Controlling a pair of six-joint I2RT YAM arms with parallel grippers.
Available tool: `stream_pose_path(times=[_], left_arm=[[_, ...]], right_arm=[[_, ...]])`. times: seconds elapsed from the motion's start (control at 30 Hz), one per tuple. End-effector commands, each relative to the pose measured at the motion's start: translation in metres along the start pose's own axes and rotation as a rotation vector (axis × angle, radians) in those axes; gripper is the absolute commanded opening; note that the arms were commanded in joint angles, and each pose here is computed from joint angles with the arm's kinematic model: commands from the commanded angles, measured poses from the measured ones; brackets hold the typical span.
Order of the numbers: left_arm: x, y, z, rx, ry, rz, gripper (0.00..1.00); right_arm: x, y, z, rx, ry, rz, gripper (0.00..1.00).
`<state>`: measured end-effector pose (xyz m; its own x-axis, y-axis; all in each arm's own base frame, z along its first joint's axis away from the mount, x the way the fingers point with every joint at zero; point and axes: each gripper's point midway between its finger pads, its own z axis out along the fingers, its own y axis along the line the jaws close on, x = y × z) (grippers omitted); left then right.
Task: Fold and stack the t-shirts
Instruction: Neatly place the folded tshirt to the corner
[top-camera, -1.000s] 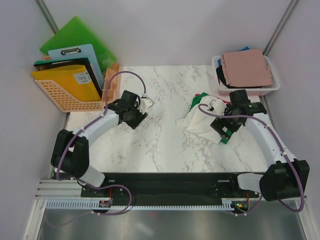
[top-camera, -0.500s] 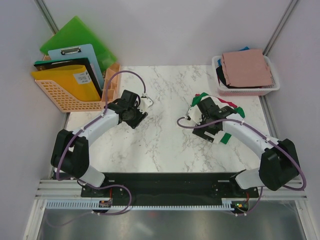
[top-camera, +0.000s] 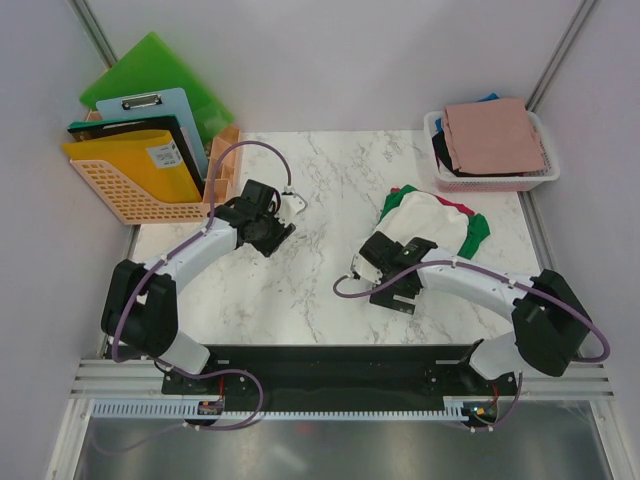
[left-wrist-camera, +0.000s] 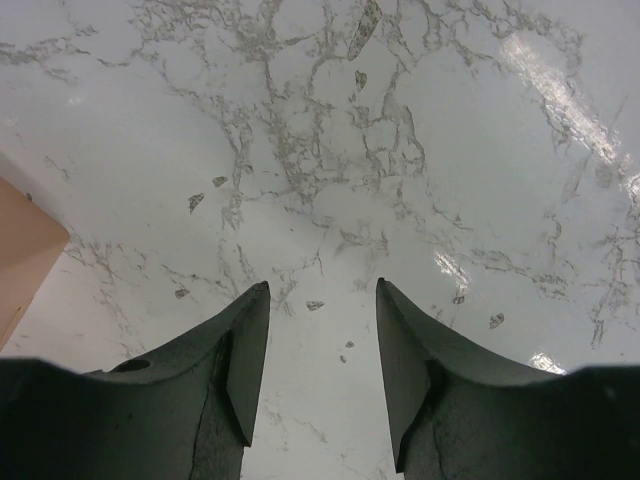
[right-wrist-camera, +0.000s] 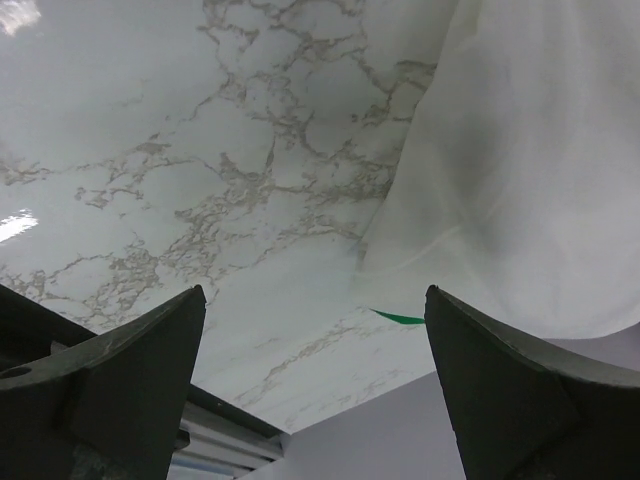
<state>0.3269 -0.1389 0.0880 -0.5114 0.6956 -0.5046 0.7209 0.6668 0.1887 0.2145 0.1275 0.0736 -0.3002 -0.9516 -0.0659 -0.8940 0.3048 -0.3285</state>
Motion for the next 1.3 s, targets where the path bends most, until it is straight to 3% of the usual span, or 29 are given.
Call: stream_pose_path(times=[0.0,0.33,0.77,0.97,1.0,1.07,1.13,1.2,1.23,1.27], left_arm=[[-0.01,0.008,-0.011,-0.036,-0.046,0.0,0.54],[-0.002,0.005,-0.014,-0.047,-0.05,0.01,0.54],[-0.003,0.006,-0.014,-0.048,-0.053,0.017,0.54],[-0.004,0.004,-0.012,-0.032,-0.048,0.01,0.54],[-0.004,0.005,-0.013,-0.036,-0.052,0.014,0.54],[-0.004,0.005,-0.015,-0.04,-0.053,0.015,0.54],[-0.004,0.005,-0.018,-0.042,-0.061,0.017,0.54],[-0.002,0.003,-0.019,-0.036,-0.062,0.017,0.54],[-0.003,0.002,-0.019,-0.032,-0.065,0.015,0.54],[-0.003,0.001,-0.02,-0.029,-0.067,0.016,0.54]], right_arm=[[0.01,-0.006,0.01,0.058,0.066,0.028,0.98],[0.0,-0.061,0.015,0.406,0.076,0.161,0.98],[0.006,-0.053,0.021,0.382,0.105,0.15,0.98],[0.03,-0.044,0.057,0.405,0.236,0.11,0.97],[0.032,-0.041,0.062,0.386,0.25,0.108,0.92],[0.034,-0.037,0.069,0.378,0.273,0.108,0.71],[0.033,-0.037,0.07,0.377,0.273,0.115,0.41],[0.031,-0.041,0.067,0.394,0.274,0.118,0.25],[0.032,-0.043,0.066,0.403,0.278,0.121,0.07],[0.031,-0.044,0.064,0.411,0.278,0.12,0.07]])
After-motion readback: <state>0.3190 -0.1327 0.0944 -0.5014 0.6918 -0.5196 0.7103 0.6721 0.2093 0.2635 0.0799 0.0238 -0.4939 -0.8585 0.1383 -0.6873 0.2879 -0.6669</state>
